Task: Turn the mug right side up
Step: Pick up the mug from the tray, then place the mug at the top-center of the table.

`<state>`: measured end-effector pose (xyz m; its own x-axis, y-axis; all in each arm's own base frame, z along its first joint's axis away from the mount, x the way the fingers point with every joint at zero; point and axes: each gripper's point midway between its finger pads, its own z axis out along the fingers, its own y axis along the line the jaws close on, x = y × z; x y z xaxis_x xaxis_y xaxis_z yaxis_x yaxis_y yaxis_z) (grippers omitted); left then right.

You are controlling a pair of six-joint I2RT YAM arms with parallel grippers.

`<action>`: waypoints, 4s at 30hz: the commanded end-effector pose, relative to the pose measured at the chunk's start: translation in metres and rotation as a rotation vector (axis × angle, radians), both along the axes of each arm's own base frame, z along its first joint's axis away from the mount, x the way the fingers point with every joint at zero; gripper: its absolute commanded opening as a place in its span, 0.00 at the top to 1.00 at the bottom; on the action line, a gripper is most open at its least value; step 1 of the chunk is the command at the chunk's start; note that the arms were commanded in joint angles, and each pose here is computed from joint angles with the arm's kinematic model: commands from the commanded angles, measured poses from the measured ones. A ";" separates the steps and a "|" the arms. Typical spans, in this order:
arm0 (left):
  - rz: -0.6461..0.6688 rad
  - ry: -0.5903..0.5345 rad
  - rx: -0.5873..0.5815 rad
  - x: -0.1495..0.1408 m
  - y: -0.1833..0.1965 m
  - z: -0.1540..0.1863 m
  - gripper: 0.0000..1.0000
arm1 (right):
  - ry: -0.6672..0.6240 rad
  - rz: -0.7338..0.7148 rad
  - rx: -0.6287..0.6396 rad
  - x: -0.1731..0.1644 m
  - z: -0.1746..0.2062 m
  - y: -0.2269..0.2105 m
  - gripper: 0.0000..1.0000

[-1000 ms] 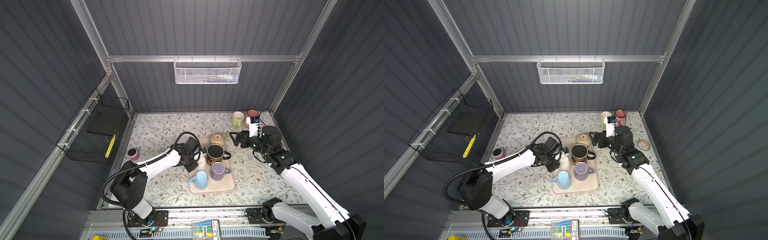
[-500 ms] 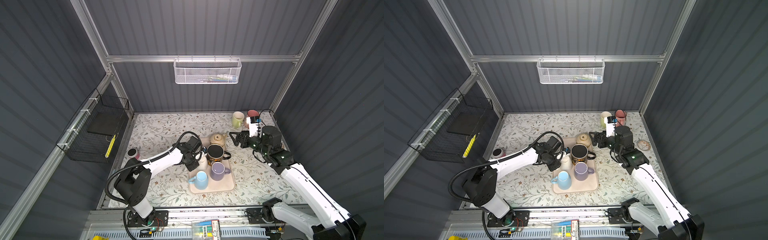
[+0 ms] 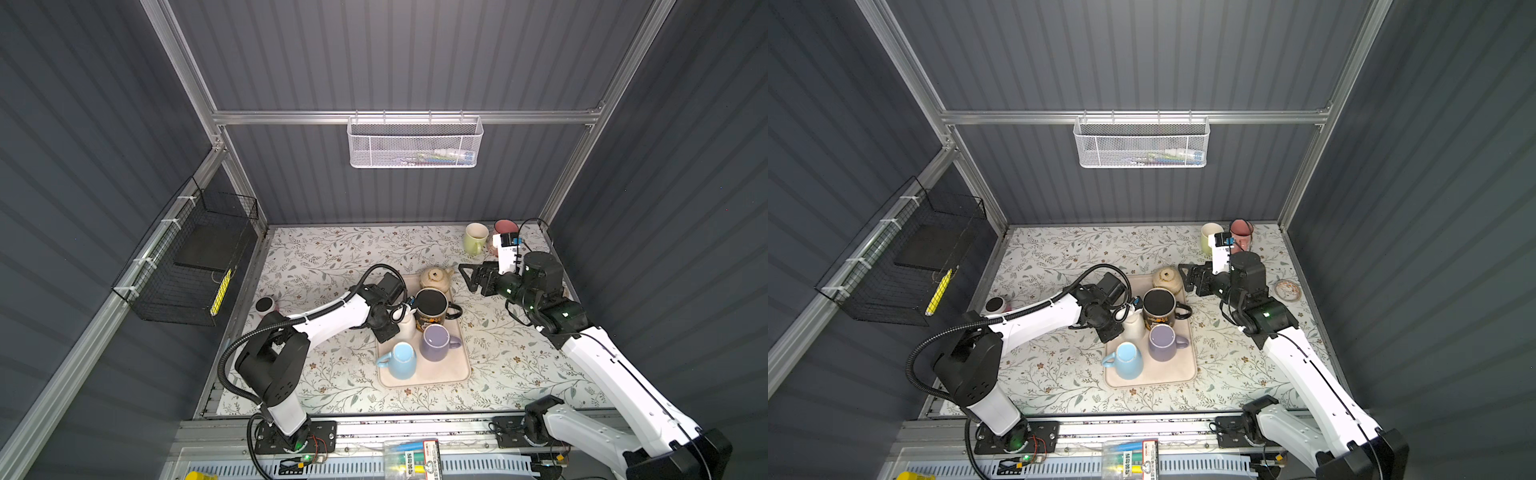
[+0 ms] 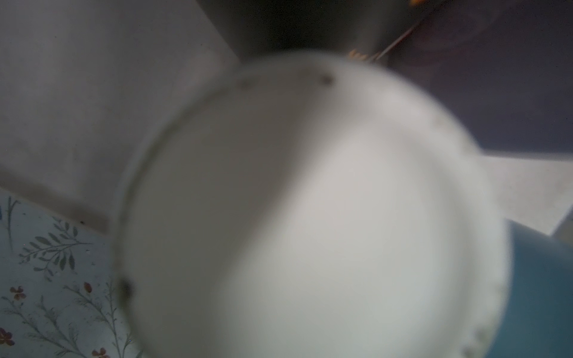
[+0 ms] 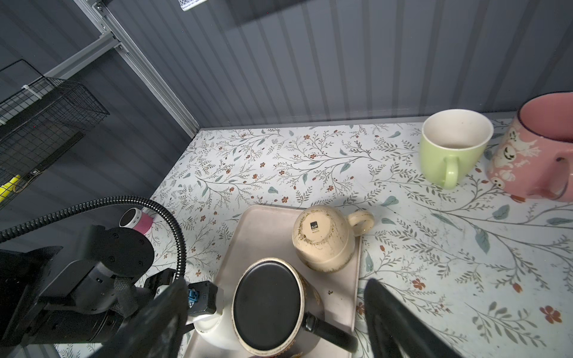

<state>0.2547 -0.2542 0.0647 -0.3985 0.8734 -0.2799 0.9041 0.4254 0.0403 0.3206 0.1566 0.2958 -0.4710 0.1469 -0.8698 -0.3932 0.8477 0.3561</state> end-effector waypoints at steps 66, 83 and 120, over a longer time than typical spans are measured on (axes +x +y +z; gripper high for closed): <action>-0.101 -0.086 -1.465 0.055 -0.123 0.397 1.00 | -0.309 0.560 0.720 -0.043 0.090 -0.007 0.17; -0.144 -0.004 -1.568 0.058 -0.133 0.400 1.00 | -0.335 0.633 0.662 -0.017 0.113 0.037 0.32; -0.095 0.189 -1.647 0.064 -0.146 0.387 1.00 | -0.405 0.662 0.665 0.009 0.137 0.044 0.66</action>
<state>0.3272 -0.4009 0.4279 -0.5603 -0.2233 -0.7976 0.8275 -0.1105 -0.5504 0.3367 0.2004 0.4161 -0.3731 0.4621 -0.8046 -0.8764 0.1090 0.4690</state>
